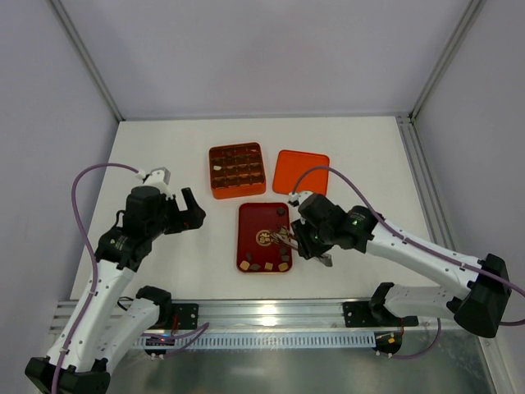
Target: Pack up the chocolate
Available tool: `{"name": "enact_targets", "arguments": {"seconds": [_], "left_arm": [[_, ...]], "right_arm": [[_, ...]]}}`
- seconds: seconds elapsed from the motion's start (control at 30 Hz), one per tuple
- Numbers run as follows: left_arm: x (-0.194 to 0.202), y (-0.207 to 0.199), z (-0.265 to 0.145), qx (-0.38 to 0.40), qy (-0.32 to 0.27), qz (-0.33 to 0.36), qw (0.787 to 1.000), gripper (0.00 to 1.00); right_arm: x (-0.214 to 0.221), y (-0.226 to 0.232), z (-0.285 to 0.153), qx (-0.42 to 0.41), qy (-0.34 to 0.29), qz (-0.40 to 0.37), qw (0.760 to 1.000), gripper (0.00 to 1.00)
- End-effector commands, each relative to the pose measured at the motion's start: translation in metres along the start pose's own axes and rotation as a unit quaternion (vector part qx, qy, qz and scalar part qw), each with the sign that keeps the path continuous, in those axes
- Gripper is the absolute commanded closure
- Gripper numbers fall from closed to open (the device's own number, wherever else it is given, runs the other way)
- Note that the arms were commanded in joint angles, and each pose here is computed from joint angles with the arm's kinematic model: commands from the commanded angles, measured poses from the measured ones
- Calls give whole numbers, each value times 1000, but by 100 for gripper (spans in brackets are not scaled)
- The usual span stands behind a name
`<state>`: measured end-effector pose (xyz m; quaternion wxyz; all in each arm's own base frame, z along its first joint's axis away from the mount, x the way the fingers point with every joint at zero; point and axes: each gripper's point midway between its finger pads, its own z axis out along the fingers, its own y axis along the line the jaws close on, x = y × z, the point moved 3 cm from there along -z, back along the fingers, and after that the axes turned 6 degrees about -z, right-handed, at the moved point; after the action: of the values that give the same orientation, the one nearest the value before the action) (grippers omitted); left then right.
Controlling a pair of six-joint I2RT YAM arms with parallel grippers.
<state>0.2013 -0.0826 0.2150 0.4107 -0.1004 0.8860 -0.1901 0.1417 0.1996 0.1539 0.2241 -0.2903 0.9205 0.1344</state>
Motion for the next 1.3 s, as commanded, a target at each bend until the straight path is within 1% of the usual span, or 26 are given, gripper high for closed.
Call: {"name": "enact_targets", "arguments": {"seconds": [0.0,0.37,0.8,1.07,1.27], "left_arm": [[-5,-2,0,3,-14,-4,1000,0],[-5,-2,-2,5,-16,-4,1000,0],[-6,-3,-4,8,-22,-3,1000,0],[-7,-4,-6,11,-25,-3,1000,0],[-7,-4,-7,13,-29,-3,1000,0]], "right_arm": [[2,2,0,-5,4,-12,1000,59],[6,0,-3,7,27,-26,999,59],[-5,5,-7,7,38,-48,998,59],[-10,4,-1,16,59,-63,996,58],[-14,9,3,2,68,-66,996,58]]}}
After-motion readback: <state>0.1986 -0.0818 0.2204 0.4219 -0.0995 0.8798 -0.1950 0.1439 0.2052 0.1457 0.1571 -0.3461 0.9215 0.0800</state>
